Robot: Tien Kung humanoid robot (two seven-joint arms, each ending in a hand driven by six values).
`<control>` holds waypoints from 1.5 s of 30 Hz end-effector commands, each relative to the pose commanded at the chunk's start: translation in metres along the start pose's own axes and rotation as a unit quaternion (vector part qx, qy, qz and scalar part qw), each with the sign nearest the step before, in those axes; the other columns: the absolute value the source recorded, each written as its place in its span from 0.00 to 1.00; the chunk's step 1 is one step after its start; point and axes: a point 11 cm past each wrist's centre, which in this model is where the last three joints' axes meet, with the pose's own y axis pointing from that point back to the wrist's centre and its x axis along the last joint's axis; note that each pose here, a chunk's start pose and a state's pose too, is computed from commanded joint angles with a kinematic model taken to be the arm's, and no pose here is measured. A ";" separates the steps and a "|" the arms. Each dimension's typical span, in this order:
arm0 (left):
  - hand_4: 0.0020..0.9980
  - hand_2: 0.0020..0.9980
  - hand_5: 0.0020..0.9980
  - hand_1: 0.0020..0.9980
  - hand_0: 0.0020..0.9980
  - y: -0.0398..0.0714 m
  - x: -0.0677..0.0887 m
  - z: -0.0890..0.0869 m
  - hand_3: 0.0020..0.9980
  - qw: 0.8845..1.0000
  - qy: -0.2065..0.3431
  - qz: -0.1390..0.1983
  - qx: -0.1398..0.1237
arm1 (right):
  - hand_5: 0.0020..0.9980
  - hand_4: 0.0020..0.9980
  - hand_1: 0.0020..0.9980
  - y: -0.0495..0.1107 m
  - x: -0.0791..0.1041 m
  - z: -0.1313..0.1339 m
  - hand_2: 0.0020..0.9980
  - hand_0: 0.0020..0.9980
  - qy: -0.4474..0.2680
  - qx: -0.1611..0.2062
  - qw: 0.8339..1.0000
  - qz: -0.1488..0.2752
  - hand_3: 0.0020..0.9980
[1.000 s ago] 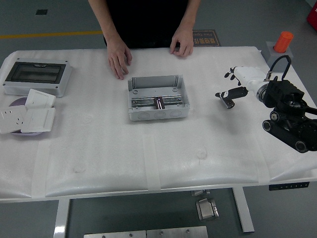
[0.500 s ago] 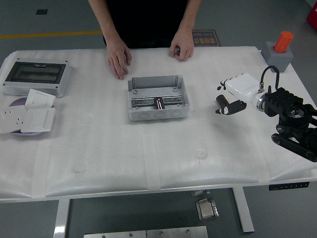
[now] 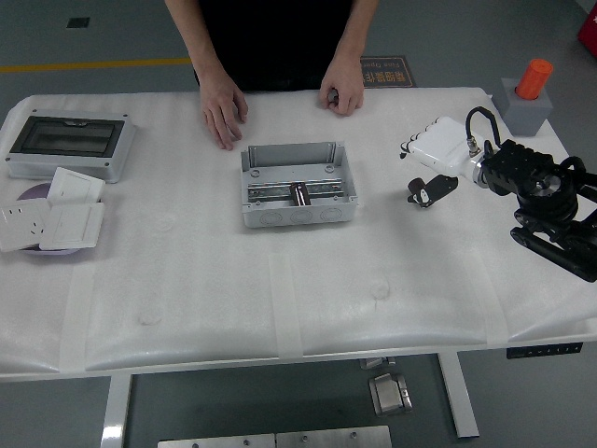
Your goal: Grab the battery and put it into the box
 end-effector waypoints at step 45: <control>0.69 0.58 0.25 0.63 0.59 0.000 -0.004 0.009 0.72 1.000 -0.003 -0.004 -0.011 | 0.27 0.74 0.53 -0.017 -0.031 0.003 0.83 0.59 -0.009 -0.038 0.997 -0.070 0.88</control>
